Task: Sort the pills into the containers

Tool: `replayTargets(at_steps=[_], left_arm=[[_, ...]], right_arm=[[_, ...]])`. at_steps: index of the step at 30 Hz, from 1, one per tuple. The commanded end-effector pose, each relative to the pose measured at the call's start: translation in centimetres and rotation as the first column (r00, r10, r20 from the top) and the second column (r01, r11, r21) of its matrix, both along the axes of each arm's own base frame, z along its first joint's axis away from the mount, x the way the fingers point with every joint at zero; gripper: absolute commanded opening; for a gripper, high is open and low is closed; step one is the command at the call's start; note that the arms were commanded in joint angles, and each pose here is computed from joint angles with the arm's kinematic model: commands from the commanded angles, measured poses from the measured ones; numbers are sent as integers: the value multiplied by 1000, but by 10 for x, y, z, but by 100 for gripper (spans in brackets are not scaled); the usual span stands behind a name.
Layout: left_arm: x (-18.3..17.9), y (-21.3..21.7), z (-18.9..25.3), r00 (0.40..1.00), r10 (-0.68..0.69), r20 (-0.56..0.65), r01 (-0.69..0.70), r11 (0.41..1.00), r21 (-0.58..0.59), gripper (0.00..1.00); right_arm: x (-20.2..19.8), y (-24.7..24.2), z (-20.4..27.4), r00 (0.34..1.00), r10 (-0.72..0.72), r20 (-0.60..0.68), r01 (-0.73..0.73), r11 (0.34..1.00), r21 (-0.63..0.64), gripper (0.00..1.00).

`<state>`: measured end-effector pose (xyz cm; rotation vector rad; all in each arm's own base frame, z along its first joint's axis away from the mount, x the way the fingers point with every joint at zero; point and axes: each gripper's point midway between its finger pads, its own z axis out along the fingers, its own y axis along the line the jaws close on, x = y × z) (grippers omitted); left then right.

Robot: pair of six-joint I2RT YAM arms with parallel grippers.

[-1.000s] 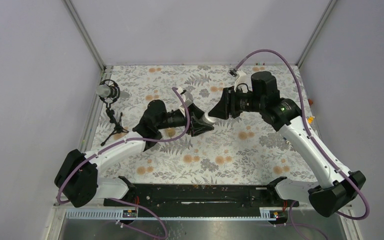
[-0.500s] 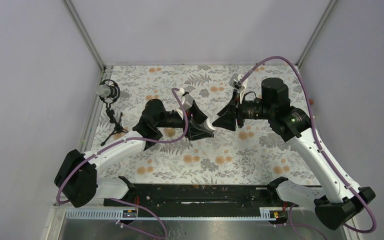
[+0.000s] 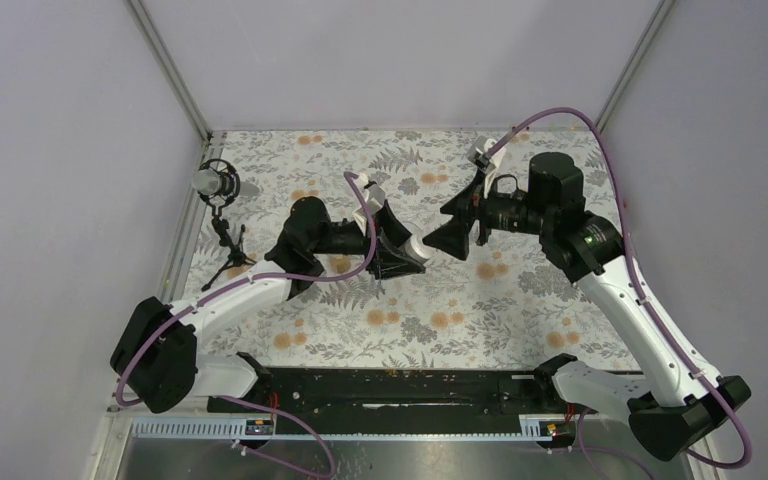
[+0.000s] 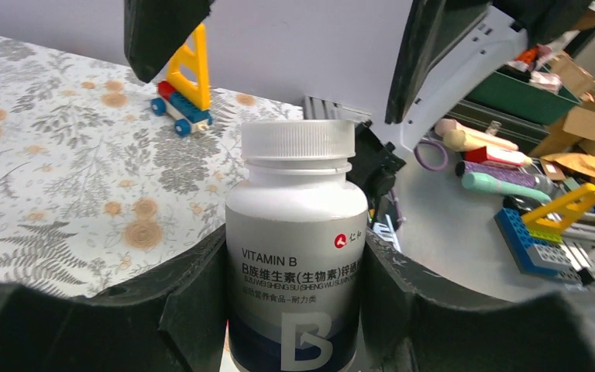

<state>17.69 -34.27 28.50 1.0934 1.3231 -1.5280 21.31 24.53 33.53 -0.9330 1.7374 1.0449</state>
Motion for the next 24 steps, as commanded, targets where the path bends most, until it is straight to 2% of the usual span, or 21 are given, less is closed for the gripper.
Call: replayTargets(at_steps=[1,3,7,9,16,20,24], left_arm=[[23,-1,9,992,128,12,-127,991,-33,0],[30,-1,8,986,168,9,-167,985,-35,0],[36,-1,8,979,202,8,-202,979,-35,0],[40,0,7,976,219,3,-219,975,-32,0],[47,0,0,965,261,-18,-262,965,-5,0],[46,2,-5,965,261,-21,-260,965,20,0],[37,5,-6,975,220,-10,-220,975,30,0]], right_arm=[[28,3,12,962,-206,-178,229,966,121,99],[32,7,3,927,-257,-273,302,943,140,99],[44,8,-11,860,-362,-361,419,903,94,98],[46,12,-14,846,-357,-396,421,903,84,88],[37,17,-4,846,-307,-435,387,916,107,41],[28,15,9,877,-273,-396,342,933,113,25],[26,10,15,934,-238,-267,274,956,107,23]])
